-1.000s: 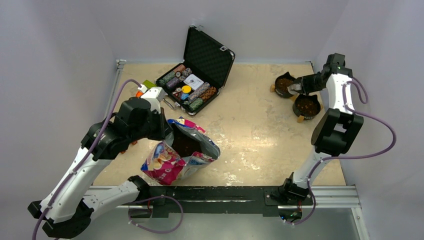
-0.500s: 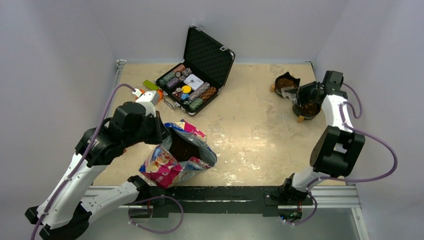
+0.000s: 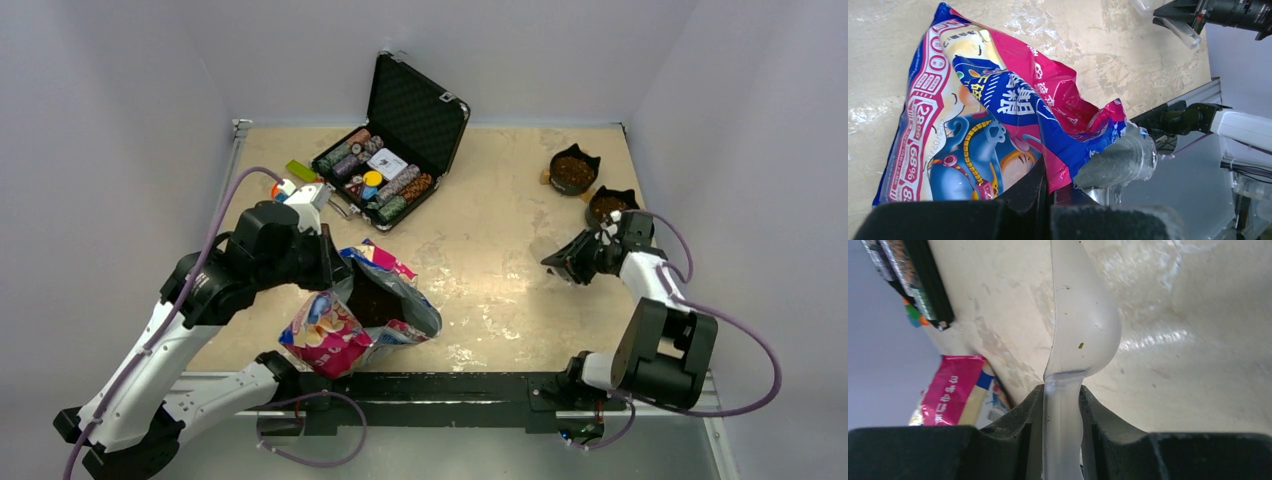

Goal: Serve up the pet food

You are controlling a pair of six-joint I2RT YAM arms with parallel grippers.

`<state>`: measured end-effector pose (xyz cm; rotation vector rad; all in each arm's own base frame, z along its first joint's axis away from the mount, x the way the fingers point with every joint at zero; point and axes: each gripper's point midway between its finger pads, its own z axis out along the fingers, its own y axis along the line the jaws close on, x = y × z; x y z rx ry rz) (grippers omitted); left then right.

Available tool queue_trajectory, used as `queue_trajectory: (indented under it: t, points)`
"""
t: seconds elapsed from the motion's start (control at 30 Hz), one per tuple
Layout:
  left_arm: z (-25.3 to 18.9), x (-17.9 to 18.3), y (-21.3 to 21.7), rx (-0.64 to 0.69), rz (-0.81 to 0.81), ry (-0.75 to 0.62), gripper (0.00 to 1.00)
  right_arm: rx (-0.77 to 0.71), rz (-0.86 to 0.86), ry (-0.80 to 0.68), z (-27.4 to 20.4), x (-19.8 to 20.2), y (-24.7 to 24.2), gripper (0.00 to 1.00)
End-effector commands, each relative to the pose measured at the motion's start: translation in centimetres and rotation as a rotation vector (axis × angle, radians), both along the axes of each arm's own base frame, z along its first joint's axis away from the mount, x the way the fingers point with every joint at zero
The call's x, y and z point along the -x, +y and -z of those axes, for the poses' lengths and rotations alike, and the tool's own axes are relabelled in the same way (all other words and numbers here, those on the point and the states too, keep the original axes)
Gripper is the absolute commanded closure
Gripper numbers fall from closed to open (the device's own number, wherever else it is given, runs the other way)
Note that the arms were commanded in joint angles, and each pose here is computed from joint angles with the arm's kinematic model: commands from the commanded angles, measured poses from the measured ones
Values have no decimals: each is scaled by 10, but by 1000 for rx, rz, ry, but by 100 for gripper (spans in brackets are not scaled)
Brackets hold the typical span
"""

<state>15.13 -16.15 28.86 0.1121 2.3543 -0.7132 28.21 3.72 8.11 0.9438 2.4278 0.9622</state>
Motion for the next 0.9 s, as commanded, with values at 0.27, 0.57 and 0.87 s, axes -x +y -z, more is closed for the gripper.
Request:
queue_trajectory:
  t: [0.27, 0.57, 0.87]
  points:
    - [-13, 1, -36, 121, 99, 68, 100, 497, -28, 54, -44, 38, -27, 13]
    - [-9, -4, -37, 116, 66, 88, 100, 375, -568, -674, -166, 49, 157, 10]
    - [-9, -3, -34, 115, 44, 97, 100, 277, -979, -874, -204, 112, 284, 16]
